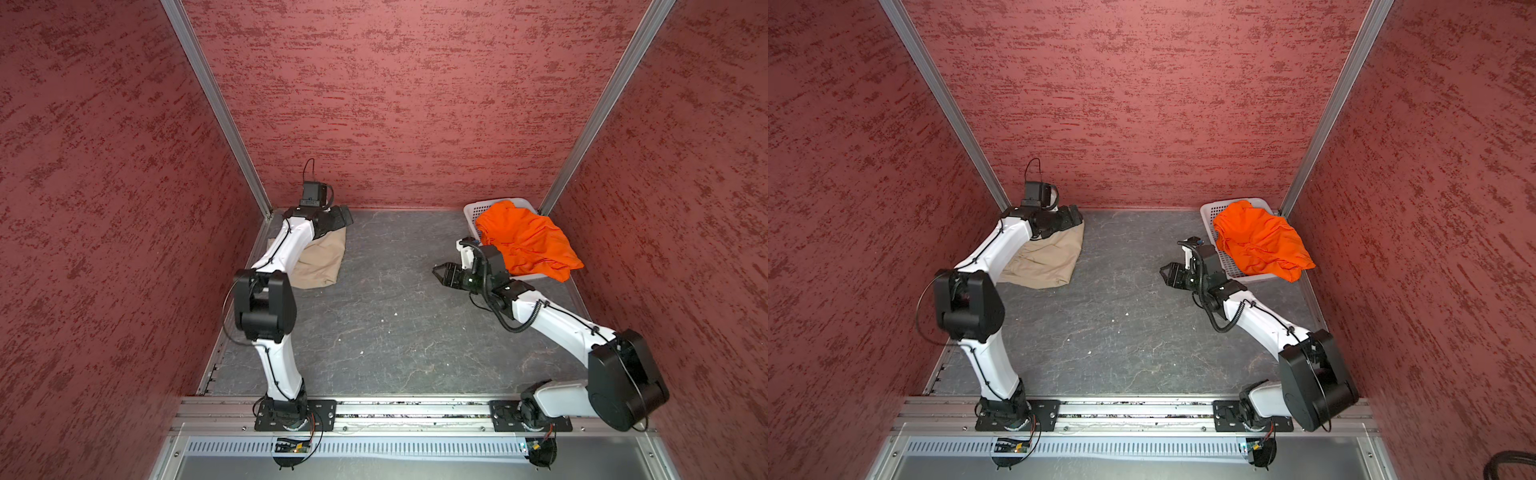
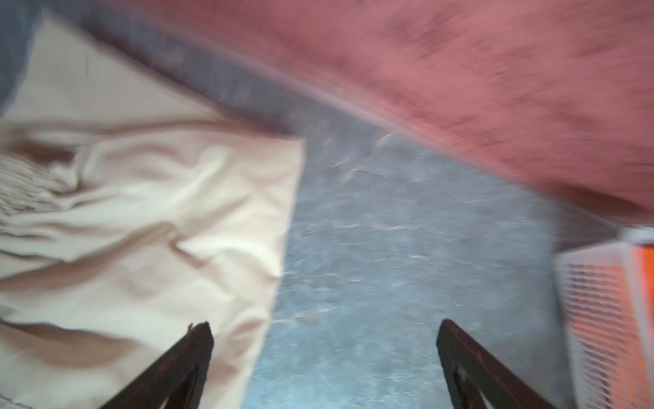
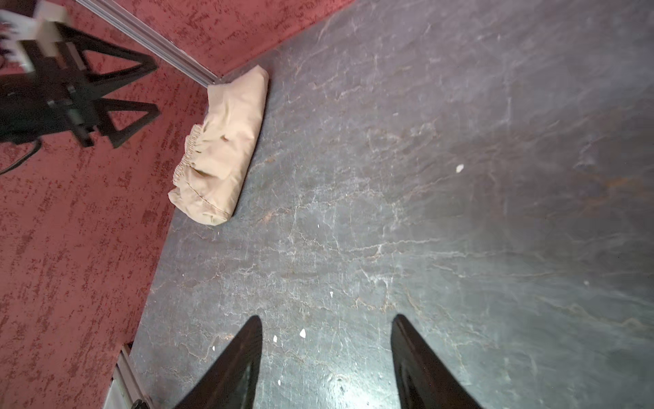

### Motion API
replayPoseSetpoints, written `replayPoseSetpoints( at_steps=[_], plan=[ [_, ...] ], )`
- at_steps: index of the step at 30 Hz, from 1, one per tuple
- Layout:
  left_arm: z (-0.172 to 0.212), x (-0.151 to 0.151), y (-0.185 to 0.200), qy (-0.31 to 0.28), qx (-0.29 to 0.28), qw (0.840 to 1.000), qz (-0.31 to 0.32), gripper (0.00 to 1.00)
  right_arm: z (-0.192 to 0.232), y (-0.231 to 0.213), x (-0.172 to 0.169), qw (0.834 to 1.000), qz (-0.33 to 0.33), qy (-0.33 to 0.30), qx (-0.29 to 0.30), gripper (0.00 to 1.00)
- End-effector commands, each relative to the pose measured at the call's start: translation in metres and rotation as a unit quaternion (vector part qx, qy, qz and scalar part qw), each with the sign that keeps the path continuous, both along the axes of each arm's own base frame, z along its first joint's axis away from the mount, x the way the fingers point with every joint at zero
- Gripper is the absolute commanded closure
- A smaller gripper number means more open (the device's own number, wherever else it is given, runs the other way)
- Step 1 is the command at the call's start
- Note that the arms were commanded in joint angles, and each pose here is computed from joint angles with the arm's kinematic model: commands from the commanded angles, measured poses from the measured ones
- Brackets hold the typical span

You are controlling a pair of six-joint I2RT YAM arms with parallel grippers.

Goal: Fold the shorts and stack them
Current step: 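Release the beige shorts with the left gripper while right reaches into the basket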

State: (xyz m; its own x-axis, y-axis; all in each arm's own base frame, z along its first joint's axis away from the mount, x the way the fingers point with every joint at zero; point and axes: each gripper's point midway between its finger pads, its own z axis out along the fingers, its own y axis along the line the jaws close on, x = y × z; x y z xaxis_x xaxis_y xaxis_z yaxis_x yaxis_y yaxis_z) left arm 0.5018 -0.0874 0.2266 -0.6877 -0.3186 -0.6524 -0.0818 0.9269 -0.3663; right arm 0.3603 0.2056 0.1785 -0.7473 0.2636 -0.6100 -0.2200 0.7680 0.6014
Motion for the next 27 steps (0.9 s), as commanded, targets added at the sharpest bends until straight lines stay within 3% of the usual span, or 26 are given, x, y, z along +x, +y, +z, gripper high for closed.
replayPoseSetpoints(
  at_steps=[1, 6, 12, 19, 27],
  plan=[
    [0.006, -0.025, -0.036, -0.045, 0.015, 0.997, -0.057, 0.00, 0.013, -0.020, 0.008, 0.999, -0.004, -0.010, -0.041, 0.40],
    [-0.029, -0.077, -0.086, -0.044, 0.042, 0.991, -0.121, 0.00, 0.028, -0.053, 0.031, 0.995, -0.022, -0.014, -0.097, 0.39],
    [-0.072, -0.111, -0.126, -0.021, 0.050, 0.985, -0.163, 0.00, 0.033, -0.107, 0.059, 0.986, -0.056, 0.007, -0.155, 0.38],
    [-0.085, -0.122, -0.151, -0.028, 0.014, 0.984, -0.176, 0.00, 0.030, -0.196, 0.079, 0.963, -0.131, 0.051, -0.230, 0.33],
    [-0.072, -0.130, -0.157, -0.062, 0.020, 0.981, -0.181, 0.00, -0.004, -0.284, 0.111, 0.927, -0.228, 0.102, -0.279, 0.25]
  ],
)
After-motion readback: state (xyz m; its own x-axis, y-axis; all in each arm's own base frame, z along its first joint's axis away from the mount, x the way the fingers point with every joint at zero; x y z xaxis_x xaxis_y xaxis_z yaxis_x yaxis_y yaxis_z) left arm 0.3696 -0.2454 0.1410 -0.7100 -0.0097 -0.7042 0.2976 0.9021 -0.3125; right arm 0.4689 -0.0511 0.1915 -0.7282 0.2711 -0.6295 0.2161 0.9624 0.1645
